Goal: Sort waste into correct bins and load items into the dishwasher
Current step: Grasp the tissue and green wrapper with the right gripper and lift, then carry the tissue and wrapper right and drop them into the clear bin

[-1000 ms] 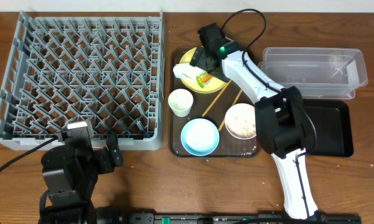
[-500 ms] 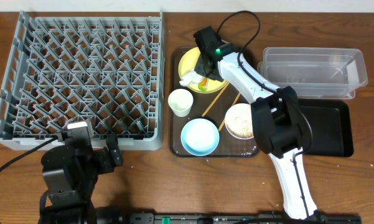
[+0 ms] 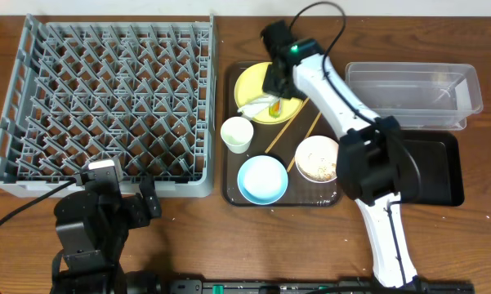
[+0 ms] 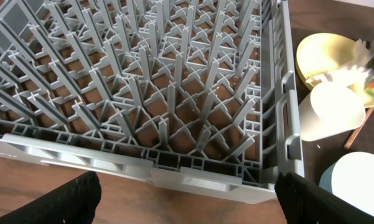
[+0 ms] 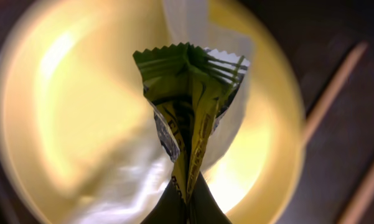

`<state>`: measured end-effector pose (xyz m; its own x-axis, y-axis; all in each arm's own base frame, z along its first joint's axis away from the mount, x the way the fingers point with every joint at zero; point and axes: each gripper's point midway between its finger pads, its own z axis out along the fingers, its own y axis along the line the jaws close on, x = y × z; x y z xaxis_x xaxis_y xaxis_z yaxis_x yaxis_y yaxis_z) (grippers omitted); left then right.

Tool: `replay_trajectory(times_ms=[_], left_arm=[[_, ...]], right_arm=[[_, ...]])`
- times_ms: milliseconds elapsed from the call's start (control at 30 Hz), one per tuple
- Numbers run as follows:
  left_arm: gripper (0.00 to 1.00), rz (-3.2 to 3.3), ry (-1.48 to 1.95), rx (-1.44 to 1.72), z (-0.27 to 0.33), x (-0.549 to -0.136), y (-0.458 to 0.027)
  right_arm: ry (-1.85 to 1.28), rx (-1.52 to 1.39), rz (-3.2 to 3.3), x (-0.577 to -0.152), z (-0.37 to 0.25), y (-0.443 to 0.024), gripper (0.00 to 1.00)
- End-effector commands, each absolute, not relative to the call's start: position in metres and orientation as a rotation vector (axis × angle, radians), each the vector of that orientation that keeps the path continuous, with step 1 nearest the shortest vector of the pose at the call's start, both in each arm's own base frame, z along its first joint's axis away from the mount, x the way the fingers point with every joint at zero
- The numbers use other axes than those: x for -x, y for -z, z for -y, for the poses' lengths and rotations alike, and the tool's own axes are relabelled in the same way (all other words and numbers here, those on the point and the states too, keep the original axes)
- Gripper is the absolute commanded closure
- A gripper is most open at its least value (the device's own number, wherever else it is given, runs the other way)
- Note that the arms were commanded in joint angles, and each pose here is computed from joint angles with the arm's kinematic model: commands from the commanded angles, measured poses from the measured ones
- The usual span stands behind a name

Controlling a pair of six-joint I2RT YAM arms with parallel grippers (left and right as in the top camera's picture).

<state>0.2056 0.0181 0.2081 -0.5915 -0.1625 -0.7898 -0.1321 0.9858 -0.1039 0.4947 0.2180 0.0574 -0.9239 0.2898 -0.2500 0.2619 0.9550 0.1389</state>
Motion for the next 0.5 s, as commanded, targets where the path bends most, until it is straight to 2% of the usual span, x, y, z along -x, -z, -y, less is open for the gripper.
replay_trajectory(times_ms=[0,267,467], left_arm=[[0.07,-2.194,0.041,0.192,-0.017,-0.206,-0.216],[0.07,-2.194,0.042,0.192,-0.017,-0.206,-0.216],[0.07,-2.194,0.042,0.192,-0.017,-0.206,-0.216]], right_arm=[[-0.204,-0.369,-2.757,-0.507,-0.209,-0.109,0.99],[-0.259,-0.328,-2.773,-0.503,-0.214,-0.118,0.99],[-0.321,-0.36,-2.707,-0.504,-0.198,-0.163,0.99]])
